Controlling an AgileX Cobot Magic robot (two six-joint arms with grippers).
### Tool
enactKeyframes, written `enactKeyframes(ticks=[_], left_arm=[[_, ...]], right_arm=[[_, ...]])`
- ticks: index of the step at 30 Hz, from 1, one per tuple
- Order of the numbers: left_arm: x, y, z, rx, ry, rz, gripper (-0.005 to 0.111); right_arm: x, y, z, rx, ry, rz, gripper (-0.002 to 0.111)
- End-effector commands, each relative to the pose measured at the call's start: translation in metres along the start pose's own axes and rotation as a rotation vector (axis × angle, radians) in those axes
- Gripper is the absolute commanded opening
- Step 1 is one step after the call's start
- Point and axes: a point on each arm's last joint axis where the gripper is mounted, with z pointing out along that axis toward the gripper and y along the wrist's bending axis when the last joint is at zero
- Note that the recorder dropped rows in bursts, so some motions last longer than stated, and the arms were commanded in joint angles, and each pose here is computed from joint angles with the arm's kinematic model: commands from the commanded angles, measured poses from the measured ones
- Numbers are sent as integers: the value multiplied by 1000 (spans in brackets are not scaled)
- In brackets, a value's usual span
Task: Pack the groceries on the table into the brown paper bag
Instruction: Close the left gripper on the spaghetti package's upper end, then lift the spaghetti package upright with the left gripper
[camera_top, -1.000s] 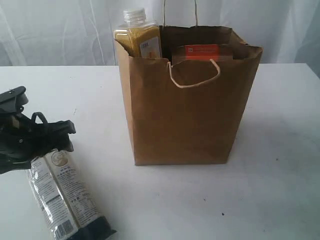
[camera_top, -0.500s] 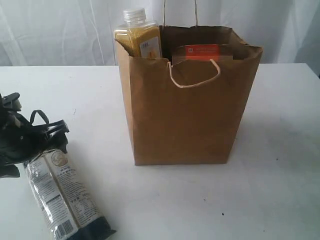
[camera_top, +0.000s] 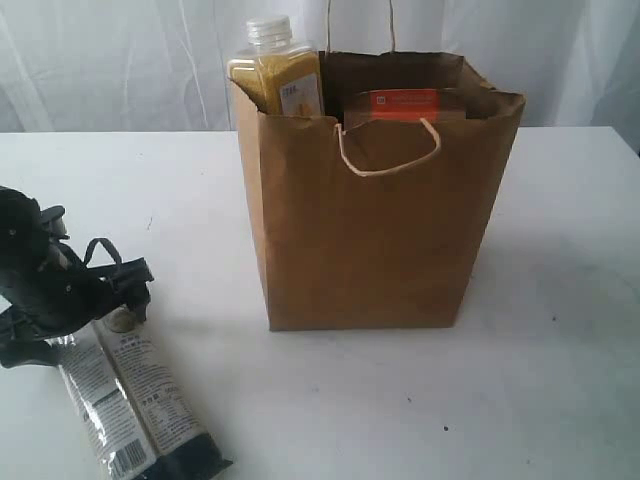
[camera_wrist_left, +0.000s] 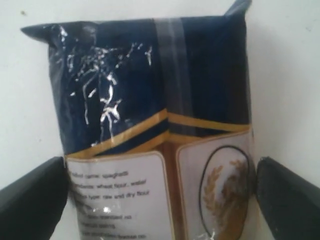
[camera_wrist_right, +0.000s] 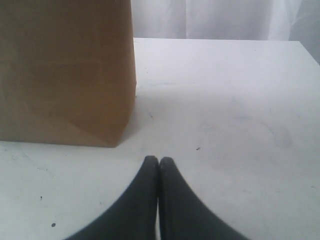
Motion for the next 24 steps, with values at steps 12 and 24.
enactKeyframes(ticks=[12,24], left_arm=[[-1,0,20,-45,32,11,105],[1,6,19,-105,60,131,23]], right_arm=[[1,0,0,3,-4,4,0],[1,0,0,3,-4,4,0]])
